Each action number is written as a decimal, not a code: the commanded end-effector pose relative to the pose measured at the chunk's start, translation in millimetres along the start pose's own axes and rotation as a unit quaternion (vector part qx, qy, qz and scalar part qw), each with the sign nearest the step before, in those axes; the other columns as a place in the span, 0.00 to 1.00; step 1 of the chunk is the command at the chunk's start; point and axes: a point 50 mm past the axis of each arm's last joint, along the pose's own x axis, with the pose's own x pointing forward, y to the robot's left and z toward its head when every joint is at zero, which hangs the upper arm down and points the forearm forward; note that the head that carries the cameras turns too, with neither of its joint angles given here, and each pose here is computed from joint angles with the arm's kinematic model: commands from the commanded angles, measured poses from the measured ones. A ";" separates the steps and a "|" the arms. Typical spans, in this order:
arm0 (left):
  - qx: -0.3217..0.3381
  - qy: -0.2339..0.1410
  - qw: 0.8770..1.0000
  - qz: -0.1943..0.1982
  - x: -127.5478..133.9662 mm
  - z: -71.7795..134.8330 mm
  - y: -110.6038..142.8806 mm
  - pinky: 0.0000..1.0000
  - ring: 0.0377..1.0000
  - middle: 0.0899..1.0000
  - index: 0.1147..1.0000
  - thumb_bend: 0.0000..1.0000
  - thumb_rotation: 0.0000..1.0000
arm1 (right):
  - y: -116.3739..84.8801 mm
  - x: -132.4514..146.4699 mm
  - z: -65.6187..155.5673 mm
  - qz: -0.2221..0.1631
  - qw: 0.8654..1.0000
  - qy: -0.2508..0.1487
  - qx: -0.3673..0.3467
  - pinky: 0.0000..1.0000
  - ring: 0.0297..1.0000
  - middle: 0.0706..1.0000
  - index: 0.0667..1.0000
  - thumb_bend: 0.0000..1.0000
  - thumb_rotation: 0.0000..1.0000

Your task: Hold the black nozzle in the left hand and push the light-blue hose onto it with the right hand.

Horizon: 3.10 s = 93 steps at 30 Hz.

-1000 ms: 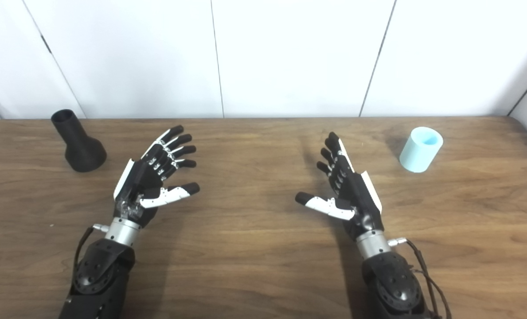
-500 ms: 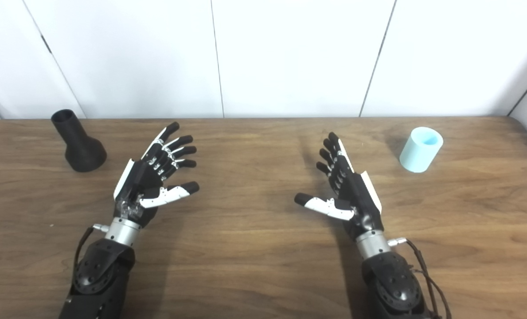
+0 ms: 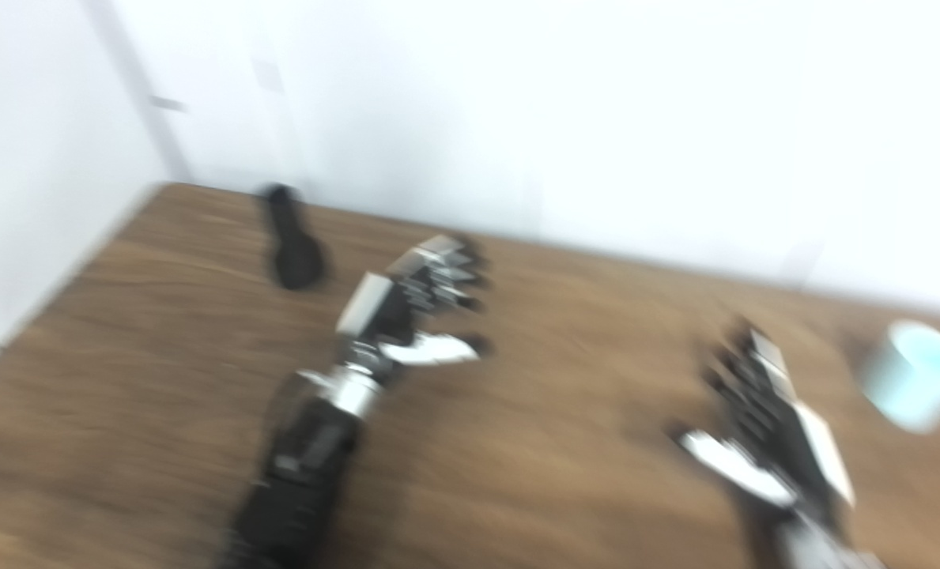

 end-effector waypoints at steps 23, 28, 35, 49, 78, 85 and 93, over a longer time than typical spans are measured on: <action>0.248 -0.098 0.955 0.132 -0.4 79.9 46.8 0.55 0.66 0.69 0.68 0.68 0.16 | 5.0 13.6 24.8 0.001 0.999 -0.033 0.013 0.50 0.75 0.86 0.87 0.71 0.04; 0.323 -0.116 0.925 0.162 18.6 141.7 97.6 0.51 0.66 0.71 0.70 0.73 0.16 | 5.9 15.1 24.7 0.004 0.999 -0.032 0.019 0.49 0.74 0.86 0.86 0.71 0.03; 0.389 -0.121 0.887 0.216 31.3 195.3 157.0 0.56 0.71 0.76 0.74 0.76 0.13 | 6.8 18.3 25.6 0.005 0.999 -0.032 0.020 0.49 0.72 0.86 0.87 0.68 0.00; 0.479 -0.049 0.841 0.248 28.3 203.7 200.2 0.67 0.78 0.81 0.83 0.79 0.24 | 10.9 23.6 29.6 0.005 0.999 -0.039 0.013 0.48 0.73 0.88 0.88 0.65 0.00; 0.412 0.156 0.867 0.233 9.9 120.0 226.1 0.92 1.00 1.00 1.00 1.00 0.35 | 17.5 19.7 43.8 -0.011 1.000 -0.026 -0.013 0.46 0.63 0.81 0.78 0.71 0.00; 0.404 0.169 0.867 0.236 0.8 89.7 221.8 0.87 0.95 0.97 0.99 1.00 0.34 | 18.5 18.2 46.7 -0.008 1.000 -0.024 -0.006 0.47 0.64 0.84 0.79 0.67 0.00; 0.417 0.184 0.861 0.225 -2.5 71.7 215.1 0.75 0.85 0.87 0.91 1.00 0.36 | 20.0 16.3 52.3 -0.010 1.000 -0.022 -0.011 0.49 0.65 0.85 0.81 0.65 0.00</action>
